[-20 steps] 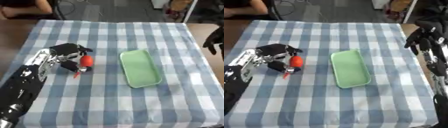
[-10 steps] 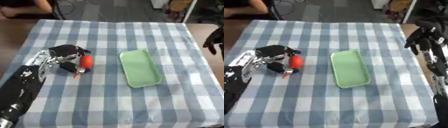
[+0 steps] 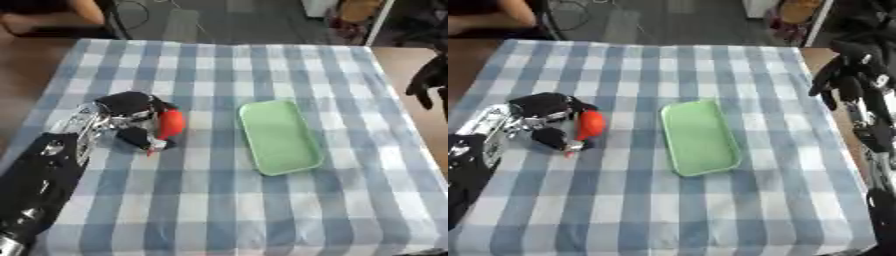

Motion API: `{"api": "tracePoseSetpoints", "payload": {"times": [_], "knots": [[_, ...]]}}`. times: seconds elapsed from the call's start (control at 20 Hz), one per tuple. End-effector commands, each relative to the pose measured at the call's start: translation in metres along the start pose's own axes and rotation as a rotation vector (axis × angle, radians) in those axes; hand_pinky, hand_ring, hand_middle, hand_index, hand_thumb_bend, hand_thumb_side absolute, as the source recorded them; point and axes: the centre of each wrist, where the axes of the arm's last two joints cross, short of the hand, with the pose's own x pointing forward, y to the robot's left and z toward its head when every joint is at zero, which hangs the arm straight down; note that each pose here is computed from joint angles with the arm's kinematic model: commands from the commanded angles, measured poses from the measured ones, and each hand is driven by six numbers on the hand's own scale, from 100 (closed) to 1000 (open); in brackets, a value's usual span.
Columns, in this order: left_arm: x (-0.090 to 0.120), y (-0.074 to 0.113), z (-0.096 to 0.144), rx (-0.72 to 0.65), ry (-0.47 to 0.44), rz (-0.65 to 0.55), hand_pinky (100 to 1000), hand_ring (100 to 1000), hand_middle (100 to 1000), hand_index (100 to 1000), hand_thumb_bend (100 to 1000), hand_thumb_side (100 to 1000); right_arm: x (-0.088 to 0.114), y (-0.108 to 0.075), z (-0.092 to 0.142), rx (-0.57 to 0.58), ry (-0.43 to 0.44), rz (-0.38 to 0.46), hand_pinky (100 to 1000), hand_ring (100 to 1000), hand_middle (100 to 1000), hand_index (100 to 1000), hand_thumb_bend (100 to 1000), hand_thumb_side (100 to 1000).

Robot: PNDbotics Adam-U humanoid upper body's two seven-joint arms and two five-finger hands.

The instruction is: Pick up objects on the table and place them in the box.

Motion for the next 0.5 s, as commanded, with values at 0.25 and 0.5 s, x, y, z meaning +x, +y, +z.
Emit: {"api": "tracePoseSetpoints", "payload": {"times": [0.25, 0.5], "knots": [[-0.0057, 0.0133, -0.0007, 0.105, 0.004, 0.044, 337, 476, 571, 816, 441, 866, 0.0037, -0.0086, -0.0072, 0.031, -0.041, 0.033, 100, 436, 509, 895, 100, 640], [-0.0029, 0.0130, -0.0045, 0.115, -0.009, 0.067, 335, 472, 566, 794, 438, 873, 0.0035, -0.0082, -0.0080, 0.031, -0.044, 0.031, 100, 436, 509, 895, 100, 639]]}}
